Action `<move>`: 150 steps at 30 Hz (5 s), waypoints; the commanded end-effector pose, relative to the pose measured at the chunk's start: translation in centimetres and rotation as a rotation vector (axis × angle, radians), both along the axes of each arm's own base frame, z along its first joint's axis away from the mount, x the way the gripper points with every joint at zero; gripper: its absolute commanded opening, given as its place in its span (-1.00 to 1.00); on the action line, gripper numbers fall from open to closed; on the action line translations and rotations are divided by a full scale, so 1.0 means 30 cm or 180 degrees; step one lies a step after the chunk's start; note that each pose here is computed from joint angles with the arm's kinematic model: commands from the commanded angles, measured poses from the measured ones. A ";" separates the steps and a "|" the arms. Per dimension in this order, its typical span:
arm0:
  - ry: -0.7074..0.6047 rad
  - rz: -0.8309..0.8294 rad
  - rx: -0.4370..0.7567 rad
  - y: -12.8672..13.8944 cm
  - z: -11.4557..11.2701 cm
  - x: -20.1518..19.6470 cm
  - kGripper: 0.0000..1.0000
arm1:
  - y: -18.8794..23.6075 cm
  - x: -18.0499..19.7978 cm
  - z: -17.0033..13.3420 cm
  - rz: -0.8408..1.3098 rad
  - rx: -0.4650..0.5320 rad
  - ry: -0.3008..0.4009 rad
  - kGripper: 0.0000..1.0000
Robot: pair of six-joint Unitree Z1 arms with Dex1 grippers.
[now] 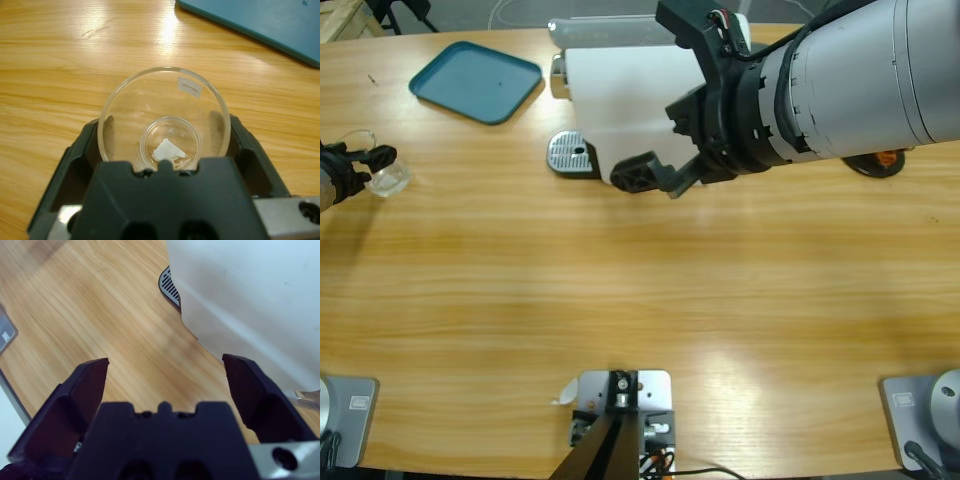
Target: Pour coffee
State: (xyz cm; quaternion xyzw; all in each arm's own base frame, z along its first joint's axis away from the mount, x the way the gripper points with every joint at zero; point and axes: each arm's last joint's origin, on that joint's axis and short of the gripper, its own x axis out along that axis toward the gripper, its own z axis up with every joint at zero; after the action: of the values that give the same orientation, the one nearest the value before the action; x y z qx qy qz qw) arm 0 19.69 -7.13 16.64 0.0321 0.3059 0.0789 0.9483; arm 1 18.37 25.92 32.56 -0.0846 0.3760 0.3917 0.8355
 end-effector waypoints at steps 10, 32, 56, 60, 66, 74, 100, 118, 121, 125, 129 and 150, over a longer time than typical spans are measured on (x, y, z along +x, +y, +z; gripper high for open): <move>-0.0495 -0.1619 -0.0003 0.012 0.234 -0.142 -1.00 | -0.123 -0.092 0.223 0.0035 -0.0030 -0.0144 1.00; 0.0069 -0.4097 0.0309 -0.200 0.183 0.162 -1.00 | -0.499 -0.314 0.182 -0.0157 -0.0301 -0.0235 1.00; -0.0012 -0.4989 0.0466 -0.435 0.067 0.374 -1.00 | -0.553 -0.337 0.135 -0.0271 -0.0419 -0.0128 1.00; -0.0013 -0.4982 0.0408 -0.440 0.072 0.374 -1.00 | -0.551 -0.335 0.128 -0.0275 -0.0425 -0.0129 1.00; -0.0025 -0.5088 0.0276 -0.443 0.069 0.361 -1.00 | -0.550 -0.333 0.128 -0.0283 -0.0412 -0.0138 1.00; 0.0034 -0.5026 0.0272 -0.452 0.055 0.378 -0.96 | -0.551 -0.334 0.127 -0.0297 -0.0396 -0.0120 1.00; -0.0248 -0.4369 0.0312 -0.240 0.267 0.176 1.00 | -0.521 -0.254 0.237 -0.0606 -0.0180 -0.0225 0.95; -0.0100 -0.3621 0.0265 -0.159 0.297 0.068 1.00 | -0.196 0.358 0.356 -0.0767 -0.0508 -0.0115 -1.00; -0.0113 -0.3577 0.0236 -0.154 0.303 0.067 1.00 | -0.176 0.388 0.320 -0.0782 -0.0617 -0.0006 -1.00; -0.0117 -0.3585 0.0199 -0.153 0.305 0.055 1.00 | -0.152 0.421 0.284 -0.0763 -0.0671 0.0090 -1.00; -0.0104 -0.3587 0.0196 -0.144 0.299 0.035 1.00 | -0.126 0.455 0.266 -0.0750 -0.0656 0.0129 -1.00; -0.0039 -0.3649 0.0190 -0.165 0.283 0.042 1.00 | -0.087 0.481 0.189 -0.0644 -0.0764 0.0375 -1.00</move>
State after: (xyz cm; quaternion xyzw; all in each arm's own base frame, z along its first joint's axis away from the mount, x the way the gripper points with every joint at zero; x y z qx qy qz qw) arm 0 21.34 -12.08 26.17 0.2224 0.2083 -0.4391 0.8452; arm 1 31.75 21.98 41.07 -0.1141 0.4373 0.2573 0.8541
